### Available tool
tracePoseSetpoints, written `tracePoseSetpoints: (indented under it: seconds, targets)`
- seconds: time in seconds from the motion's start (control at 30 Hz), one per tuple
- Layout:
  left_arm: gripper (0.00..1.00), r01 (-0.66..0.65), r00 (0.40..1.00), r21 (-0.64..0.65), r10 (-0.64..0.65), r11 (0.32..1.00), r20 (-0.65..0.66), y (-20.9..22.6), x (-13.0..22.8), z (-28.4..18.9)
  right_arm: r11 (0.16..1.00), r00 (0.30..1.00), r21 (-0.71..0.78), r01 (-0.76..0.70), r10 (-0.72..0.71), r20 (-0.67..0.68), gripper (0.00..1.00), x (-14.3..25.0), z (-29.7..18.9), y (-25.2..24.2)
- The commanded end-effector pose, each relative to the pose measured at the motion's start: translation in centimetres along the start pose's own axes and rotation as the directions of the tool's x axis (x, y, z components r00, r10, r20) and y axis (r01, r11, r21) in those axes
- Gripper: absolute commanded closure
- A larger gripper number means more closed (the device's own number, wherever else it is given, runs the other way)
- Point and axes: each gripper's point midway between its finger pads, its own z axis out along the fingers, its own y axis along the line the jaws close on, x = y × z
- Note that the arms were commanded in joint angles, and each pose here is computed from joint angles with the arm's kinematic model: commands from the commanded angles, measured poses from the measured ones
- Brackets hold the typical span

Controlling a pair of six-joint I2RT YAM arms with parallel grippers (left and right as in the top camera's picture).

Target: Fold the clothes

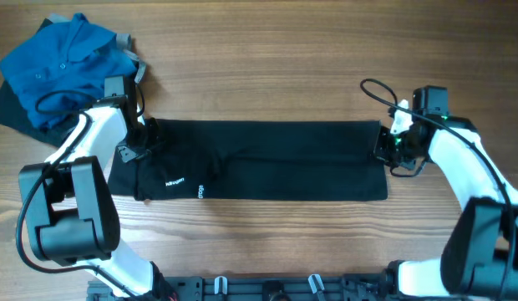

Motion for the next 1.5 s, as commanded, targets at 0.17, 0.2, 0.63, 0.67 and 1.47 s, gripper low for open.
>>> tracePoseSetpoints:
  seconds: [0.17,0.2,0.63,0.67,1.47]
  targets:
    - [0.73,-0.035,0.999,-0.008,0.036,0.999,0.018,0.4,-0.3,-0.8,0.992,0.999,0.121,-0.033,0.03,0.028,0.94,0.1,-2.0,-1.7]
    - [0.73,-0.036,0.999,-0.008,0.036,0.999,0.018,0.4,-0.3,-0.8,0.992,0.999,0.123,-0.035,0.033,0.021,0.93,0.3,-2.0,-1.7]
    - [0.69,-0.091,0.996,0.054,0.09,0.994,0.012,-0.8,-0.2,-1.2,0.995,0.992,0.036,-0.092,0.089,0.092,0.46,-2.9,-1.0,-3.6]
    - [0.68,-0.097,0.995,0.087,0.095,0.991,0.024,-1.4,-0.4,-1.8,0.995,0.993,0.01,-0.098,0.097,0.072,0.43,-2.8,-0.6,-3.8]
    - [0.5,-0.194,0.92,0.233,0.094,0.953,0.381,-3.7,-1.0,-16.3,0.97,0.971,0.088,-0.229,0.233,-0.046,0.96,-2.9,-0.3,-8.7]
